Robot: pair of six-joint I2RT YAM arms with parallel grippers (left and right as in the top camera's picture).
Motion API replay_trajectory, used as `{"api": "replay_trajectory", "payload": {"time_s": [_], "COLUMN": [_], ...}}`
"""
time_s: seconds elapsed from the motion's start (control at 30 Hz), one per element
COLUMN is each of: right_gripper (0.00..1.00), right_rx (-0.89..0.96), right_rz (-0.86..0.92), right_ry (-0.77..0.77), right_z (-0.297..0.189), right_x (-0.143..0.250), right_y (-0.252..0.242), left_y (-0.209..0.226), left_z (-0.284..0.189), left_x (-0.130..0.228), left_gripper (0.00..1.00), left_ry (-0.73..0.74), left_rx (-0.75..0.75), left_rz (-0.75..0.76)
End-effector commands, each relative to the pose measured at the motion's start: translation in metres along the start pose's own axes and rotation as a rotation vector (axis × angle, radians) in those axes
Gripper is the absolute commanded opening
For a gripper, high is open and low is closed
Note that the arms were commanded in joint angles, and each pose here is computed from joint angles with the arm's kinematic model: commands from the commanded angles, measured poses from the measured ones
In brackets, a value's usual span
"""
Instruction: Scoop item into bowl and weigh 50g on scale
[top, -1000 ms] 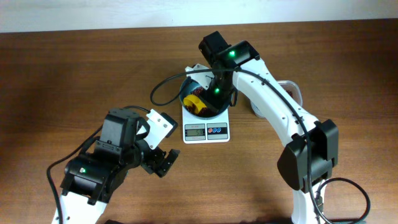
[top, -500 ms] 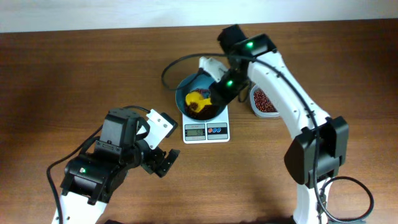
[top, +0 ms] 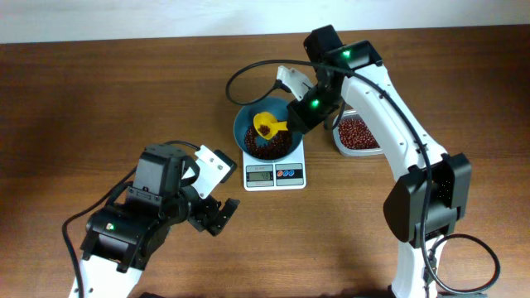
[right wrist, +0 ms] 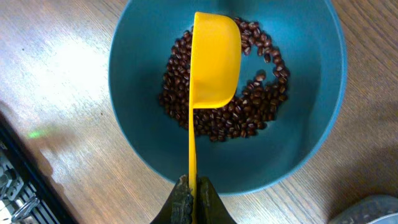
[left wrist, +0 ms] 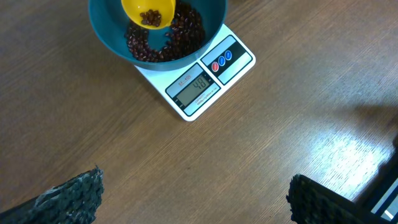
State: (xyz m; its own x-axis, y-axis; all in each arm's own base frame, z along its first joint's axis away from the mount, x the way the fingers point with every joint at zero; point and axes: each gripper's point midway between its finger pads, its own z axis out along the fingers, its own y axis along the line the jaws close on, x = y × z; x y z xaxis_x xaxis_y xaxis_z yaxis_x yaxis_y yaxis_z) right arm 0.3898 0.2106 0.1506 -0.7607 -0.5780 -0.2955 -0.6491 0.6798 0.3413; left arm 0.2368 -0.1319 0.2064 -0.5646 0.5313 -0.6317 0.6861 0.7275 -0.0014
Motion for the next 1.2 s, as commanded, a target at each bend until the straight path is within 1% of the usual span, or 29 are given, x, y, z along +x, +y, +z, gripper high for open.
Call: {"api": "replay_trajectory", "payload": {"time_s": [0.0, 0.13, 0.27, 0.5, 0.6, 0.67, 0.9, 1.03, 1.1, 1.17], "right_gripper": [0.04, 0.04, 0.04, 0.04, 0.04, 0.04, 0.04, 0.04, 0.04, 0.04], "right_rx": [-0.003, 0.013, 0.085, 0.119, 0.178, 0.211, 0.213, 0.226, 0.264, 0.261], "right_rz": [0.019, 0.024, 0.009, -0.024, -0.017, 0.019, -0.007, -0.047, -0.028, -0.019], "right_ry": [-0.036, -0.029, -0.019, -0.089, -0.074, -0.083, -0.085, -0.11, -0.09, -0.068], "right_z": [-0.014, -0.017, -0.023, -0.048, -0.048, -0.051, -0.047, -0.055, -0.056, -0.055], "right_x": [-0.006, -0.003, -0.004, -0.021, -0.019, -0.021, -0.028, -0.036, -0.032, -0.026], "right_y": [-0.005, -0.007, -0.014, -0.008, -0.02, -0.024, -0.008, 0.018, 0.013, 0.014], "left_y": [-0.003, -0.003, -0.003, -0.003, -0.003, -0.003, -0.003, -0.003, -0.003, -0.003], "left_z": [0.0, 0.0, 0.0, 0.0, 0.0, 0.0, 0.0, 0.0, 0.0, 0.0], "left_x": [-0.002, -0.002, -0.002, -0.002, -0.002, -0.002, -0.002, -0.002, -0.002, -0.002], "left_gripper": [0.99, 0.99, 0.99, 0.99, 0.99, 0.99, 0.99, 0.99, 0.99, 0.99], "left_ry": [-0.008, -0.008, -0.008, -0.008, -0.008, -0.008, -0.008, -0.008, -0.008, -0.008], "left_rx": [0.015, 0.015, 0.015, 0.015, 0.015, 0.015, 0.015, 0.015, 0.015, 0.015], "left_rz": [0.022, 0.022, 0.022, 0.022, 0.022, 0.022, 0.022, 0.022, 0.022, 0.022]}}
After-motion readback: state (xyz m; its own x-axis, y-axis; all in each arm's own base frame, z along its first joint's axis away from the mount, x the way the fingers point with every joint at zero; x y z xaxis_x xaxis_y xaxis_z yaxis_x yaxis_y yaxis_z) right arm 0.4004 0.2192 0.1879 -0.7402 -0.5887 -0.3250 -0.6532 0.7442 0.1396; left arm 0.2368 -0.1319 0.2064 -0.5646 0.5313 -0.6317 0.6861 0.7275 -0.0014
